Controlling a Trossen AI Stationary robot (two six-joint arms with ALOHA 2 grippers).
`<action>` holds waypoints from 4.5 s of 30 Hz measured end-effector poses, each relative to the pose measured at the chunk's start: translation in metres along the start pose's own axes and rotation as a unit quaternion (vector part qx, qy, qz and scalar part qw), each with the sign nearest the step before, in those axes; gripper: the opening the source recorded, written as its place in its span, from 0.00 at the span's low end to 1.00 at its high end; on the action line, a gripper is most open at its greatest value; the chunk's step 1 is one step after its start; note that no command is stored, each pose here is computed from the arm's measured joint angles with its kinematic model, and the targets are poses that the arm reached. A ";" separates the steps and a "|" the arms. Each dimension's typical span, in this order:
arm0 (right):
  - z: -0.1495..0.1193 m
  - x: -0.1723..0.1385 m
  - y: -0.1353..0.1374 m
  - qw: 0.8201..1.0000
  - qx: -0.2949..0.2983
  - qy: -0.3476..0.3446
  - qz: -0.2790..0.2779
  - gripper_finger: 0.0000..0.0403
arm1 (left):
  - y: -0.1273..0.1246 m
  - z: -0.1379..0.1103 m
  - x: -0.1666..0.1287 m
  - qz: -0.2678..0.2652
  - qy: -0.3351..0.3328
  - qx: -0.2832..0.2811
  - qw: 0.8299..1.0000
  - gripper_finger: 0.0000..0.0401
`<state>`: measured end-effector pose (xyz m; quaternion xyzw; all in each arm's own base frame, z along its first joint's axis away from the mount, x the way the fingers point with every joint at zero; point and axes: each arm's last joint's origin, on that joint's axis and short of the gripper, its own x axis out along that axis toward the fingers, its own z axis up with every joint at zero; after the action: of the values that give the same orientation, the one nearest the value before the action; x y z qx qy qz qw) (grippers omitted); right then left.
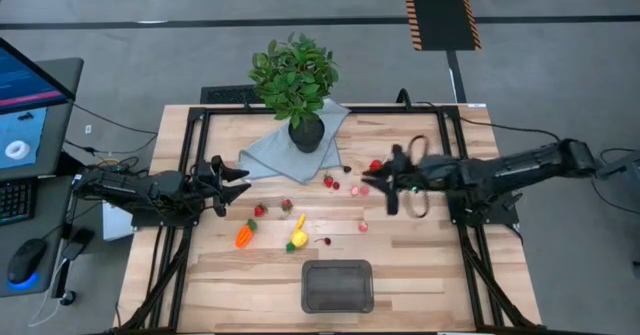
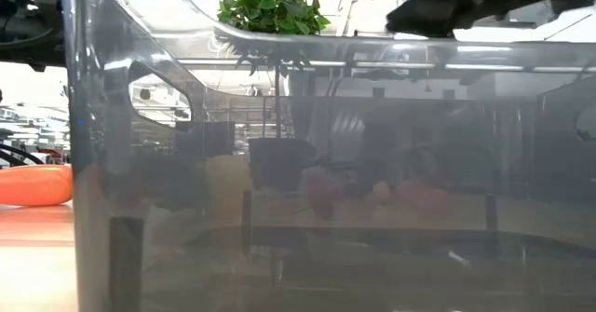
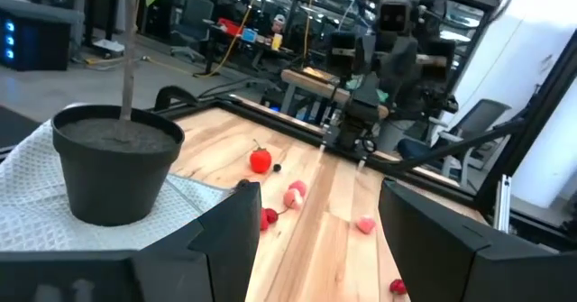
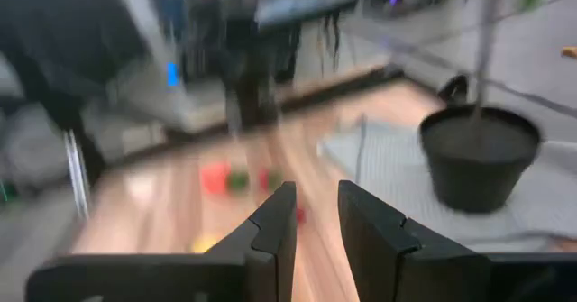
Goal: Pick and placing Produce into tupperware
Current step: Put the red cherry into the black bin
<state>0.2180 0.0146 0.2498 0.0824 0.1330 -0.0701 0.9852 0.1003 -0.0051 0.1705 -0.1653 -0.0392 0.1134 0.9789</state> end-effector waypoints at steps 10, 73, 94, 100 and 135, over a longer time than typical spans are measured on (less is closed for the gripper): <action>0.006 0.068 0.024 0.973 -0.026 0.217 0.074 0.27 | 0.000 0.001 0.000 0.001 -0.004 0.002 1.000 0.53; -0.078 0.180 0.100 0.900 -0.087 0.415 0.102 0.70 | 0.000 0.001 0.000 0.000 -0.004 -0.002 1.000 0.53; -0.052 0.187 0.089 0.880 -0.092 0.437 0.164 0.70 | 0.000 0.001 0.000 0.002 -0.004 -0.006 1.000 0.53; -0.054 0.191 0.071 0.871 -0.070 0.454 0.174 0.70 | 0.000 0.001 0.000 -0.001 -0.003 -0.008 1.000 0.53; -0.068 0.190 0.070 0.880 -0.070 0.446 0.145 0.70 | 0.000 0.001 0.000 -0.003 -0.002 -0.013 1.000 0.53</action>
<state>0.3936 0.0736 0.1434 0.0544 0.5497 0.1275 0.8238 0.1006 -0.0053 0.1713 -0.1775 -0.0435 0.1109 0.9769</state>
